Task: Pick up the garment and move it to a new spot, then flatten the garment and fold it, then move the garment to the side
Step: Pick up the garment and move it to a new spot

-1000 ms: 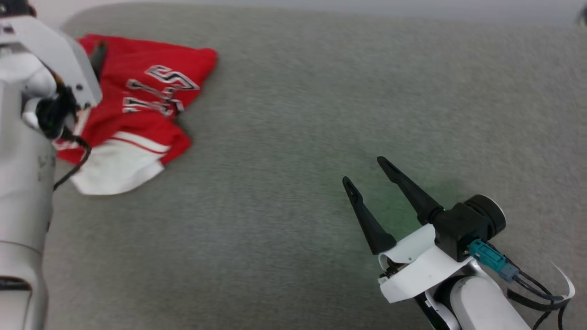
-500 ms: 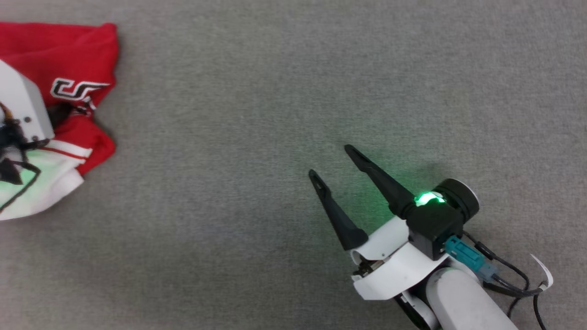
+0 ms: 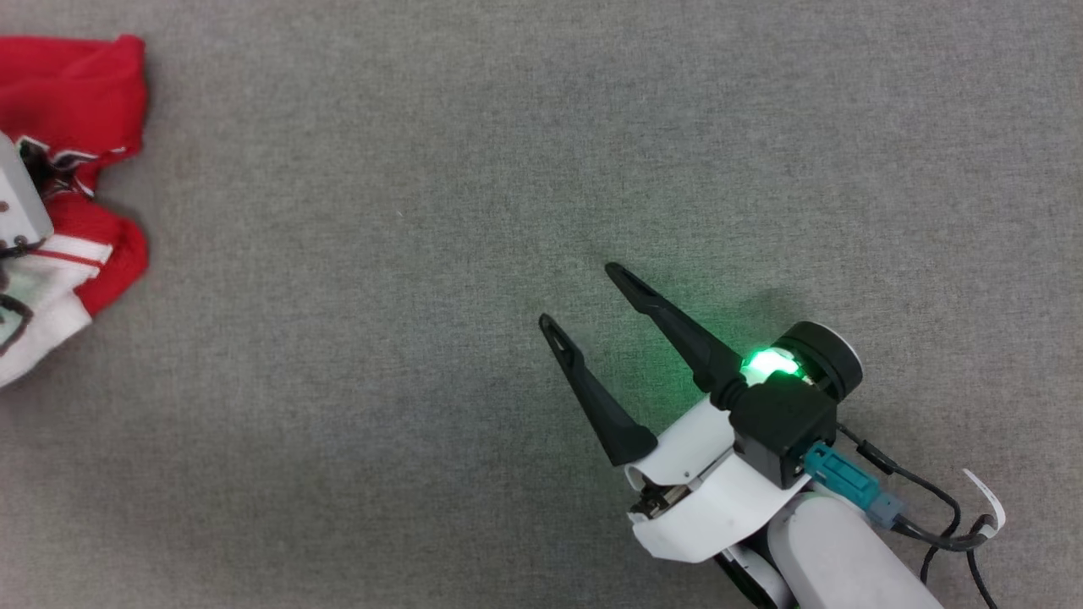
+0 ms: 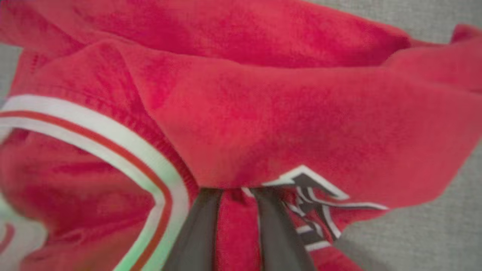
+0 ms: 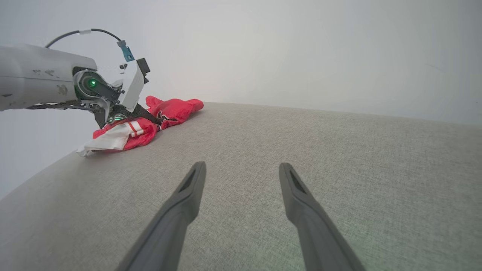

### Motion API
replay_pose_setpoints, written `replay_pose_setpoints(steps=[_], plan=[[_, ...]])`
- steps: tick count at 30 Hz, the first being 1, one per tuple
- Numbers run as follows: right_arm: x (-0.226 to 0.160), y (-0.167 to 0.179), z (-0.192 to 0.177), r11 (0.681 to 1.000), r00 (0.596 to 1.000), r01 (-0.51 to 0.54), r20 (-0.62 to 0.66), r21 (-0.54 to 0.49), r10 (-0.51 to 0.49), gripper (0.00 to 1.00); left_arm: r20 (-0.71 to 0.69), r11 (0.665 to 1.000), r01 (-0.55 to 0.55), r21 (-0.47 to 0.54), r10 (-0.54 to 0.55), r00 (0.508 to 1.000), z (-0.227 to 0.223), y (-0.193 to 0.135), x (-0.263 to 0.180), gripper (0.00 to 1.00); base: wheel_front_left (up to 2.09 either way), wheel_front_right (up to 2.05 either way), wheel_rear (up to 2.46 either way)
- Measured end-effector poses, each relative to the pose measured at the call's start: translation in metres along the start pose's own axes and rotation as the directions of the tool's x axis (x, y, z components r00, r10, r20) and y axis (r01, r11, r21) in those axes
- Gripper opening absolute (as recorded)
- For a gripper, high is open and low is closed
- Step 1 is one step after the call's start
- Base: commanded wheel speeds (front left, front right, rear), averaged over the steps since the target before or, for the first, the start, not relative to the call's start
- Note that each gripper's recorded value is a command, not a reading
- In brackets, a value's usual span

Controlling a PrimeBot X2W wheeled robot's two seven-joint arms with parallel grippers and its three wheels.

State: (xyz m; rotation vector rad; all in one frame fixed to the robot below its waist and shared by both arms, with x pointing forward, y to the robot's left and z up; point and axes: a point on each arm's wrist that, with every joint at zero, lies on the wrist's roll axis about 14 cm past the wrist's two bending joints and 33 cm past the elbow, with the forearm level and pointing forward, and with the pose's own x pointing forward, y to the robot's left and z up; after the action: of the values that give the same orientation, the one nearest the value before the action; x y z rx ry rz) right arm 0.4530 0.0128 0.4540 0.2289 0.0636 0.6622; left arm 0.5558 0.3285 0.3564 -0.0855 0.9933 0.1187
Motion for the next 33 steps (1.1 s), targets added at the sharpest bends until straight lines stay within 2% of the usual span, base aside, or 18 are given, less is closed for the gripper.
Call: replay_pose_setpoints(steps=[8,13,19,22,25,29,33], plan=[[-0.003,-0.004,0.014,1.000,0.999,0.025,0.039,-0.012,-0.024,1.00,0.211,0.999,-0.002,0.049,-0.008,0.977,0.028,-0.006,-0.017,0.00,0.00,0.00,0.00],[-0.014,-0.004,0.023,0.998,0.996,0.057,0.062,0.006,-0.058,1.00,0.331,0.986,0.129,0.108,-0.158,0.930,0.054,-0.062,-0.041,0.00,0.00,0.00,0.00],[-0.029,-0.008,0.040,0.994,0.989,0.105,0.107,0.011,-0.106,1.00,0.417,0.948,0.205,0.243,-0.293,0.860,0.086,-0.109,-0.086,0.00,0.00,0.00,0.00],[-0.039,-0.014,0.049,0.990,0.981,0.142,0.131,0.016,-0.143,1.00,0.450,0.910,0.267,0.317,-0.392,0.803,0.102,-0.149,-0.111,0.00,0.00,0.00,0.00],[-0.050,-0.022,0.054,0.983,0.972,0.182,0.147,0.029,-0.184,1.00,0.457,0.855,0.324,0.404,-0.496,0.739,0.113,-0.194,-0.133,0.00,0.00,0.00,0.00],[-0.065,-0.035,0.062,0.970,0.955,0.238,0.170,0.046,-0.243,1.00,0.436,0.751,0.415,0.514,-0.645,0.627,0.119,-0.265,-0.165,0.00,0.00,0.00,0.00],[-0.080,-0.049,0.070,0.953,0.934,0.297,0.192,0.059,-0.302,1.00,0.335,0.638,0.449,0.626,-0.740,0.583,0.099,-0.325,-0.178,0.00,0.00,0.00,0.00]])
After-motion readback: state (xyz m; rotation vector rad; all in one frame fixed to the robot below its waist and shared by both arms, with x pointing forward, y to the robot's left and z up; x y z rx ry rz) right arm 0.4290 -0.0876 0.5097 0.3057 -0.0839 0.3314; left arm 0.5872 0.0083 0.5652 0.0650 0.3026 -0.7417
